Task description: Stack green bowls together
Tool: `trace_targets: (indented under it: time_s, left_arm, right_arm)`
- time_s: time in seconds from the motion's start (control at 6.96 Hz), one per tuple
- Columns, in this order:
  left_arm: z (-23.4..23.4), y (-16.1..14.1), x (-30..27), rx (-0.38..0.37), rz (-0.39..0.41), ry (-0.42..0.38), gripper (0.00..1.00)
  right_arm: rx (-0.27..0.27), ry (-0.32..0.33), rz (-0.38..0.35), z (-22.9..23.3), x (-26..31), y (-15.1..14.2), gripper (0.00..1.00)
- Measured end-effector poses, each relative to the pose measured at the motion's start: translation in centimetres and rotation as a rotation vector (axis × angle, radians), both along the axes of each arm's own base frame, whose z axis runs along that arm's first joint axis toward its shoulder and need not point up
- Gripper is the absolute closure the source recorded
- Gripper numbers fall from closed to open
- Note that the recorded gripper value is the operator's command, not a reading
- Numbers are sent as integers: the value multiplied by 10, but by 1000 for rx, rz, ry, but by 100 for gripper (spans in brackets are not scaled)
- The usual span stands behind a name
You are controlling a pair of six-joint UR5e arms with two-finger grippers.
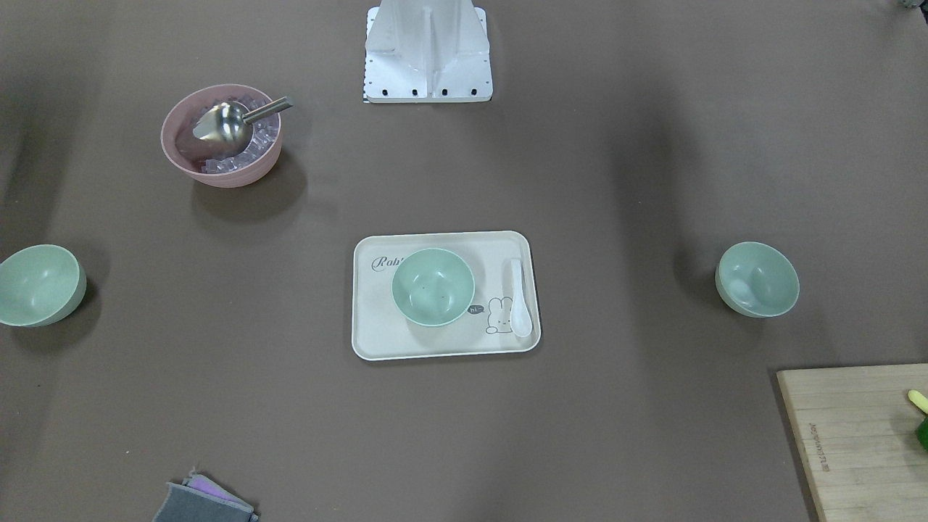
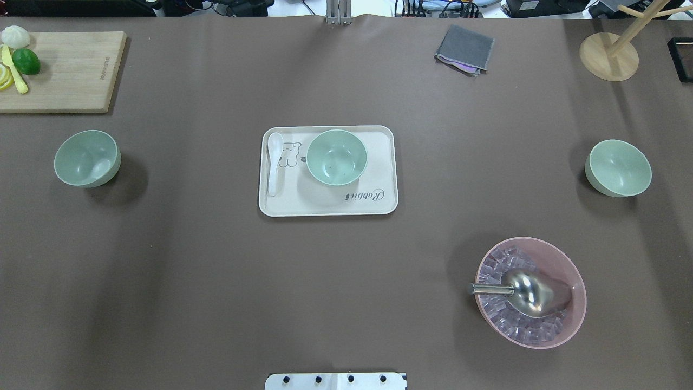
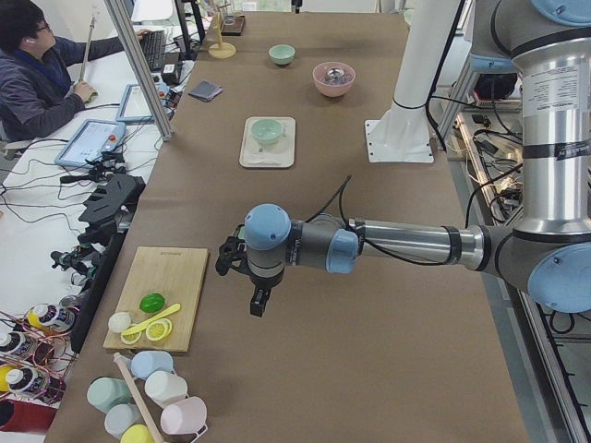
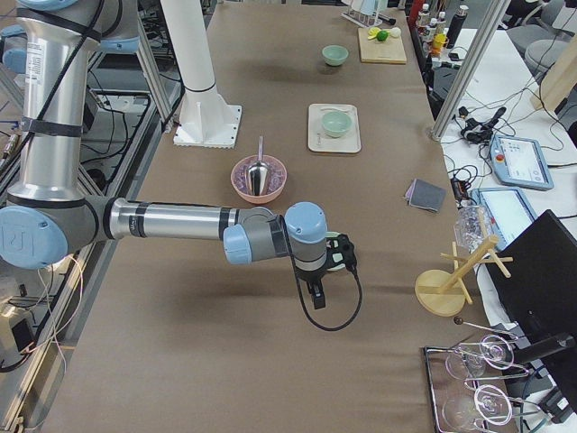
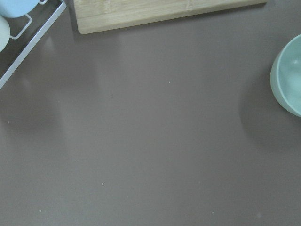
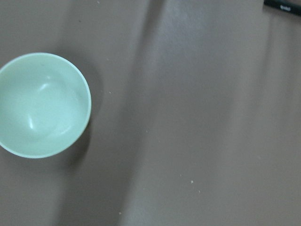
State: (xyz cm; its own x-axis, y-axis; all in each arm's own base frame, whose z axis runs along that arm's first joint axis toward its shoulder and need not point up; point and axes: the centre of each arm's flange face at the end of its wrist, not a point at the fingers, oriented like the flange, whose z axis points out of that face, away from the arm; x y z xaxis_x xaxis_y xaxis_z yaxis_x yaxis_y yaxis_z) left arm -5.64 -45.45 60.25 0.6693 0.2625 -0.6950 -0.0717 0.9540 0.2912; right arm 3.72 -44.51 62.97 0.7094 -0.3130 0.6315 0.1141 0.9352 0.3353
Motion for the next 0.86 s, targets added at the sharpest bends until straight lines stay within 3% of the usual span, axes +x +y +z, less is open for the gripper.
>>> trace_targets:
  time_s: [0.29, 0.43, 0.72, 0.86]
  left_arm:
    - [-17, -23, 4, 229, 7, 20, 2]
    - [-9, -31, 7, 284, 24, 59, 2]
    - [6, -36, 22, 345, 52, 117, 2]
    - [1, -44, 44, 322, 57, 142, 1]
  right_arm:
    - [119, -34, -20, -19, -8, -8, 0]
    - [140, -45, -50, -24, -21, -15, 0]
    - [114, -57, -84, -24, -48, -22, 0]
    - [77, -62, -66, -29, -65, -26, 0]
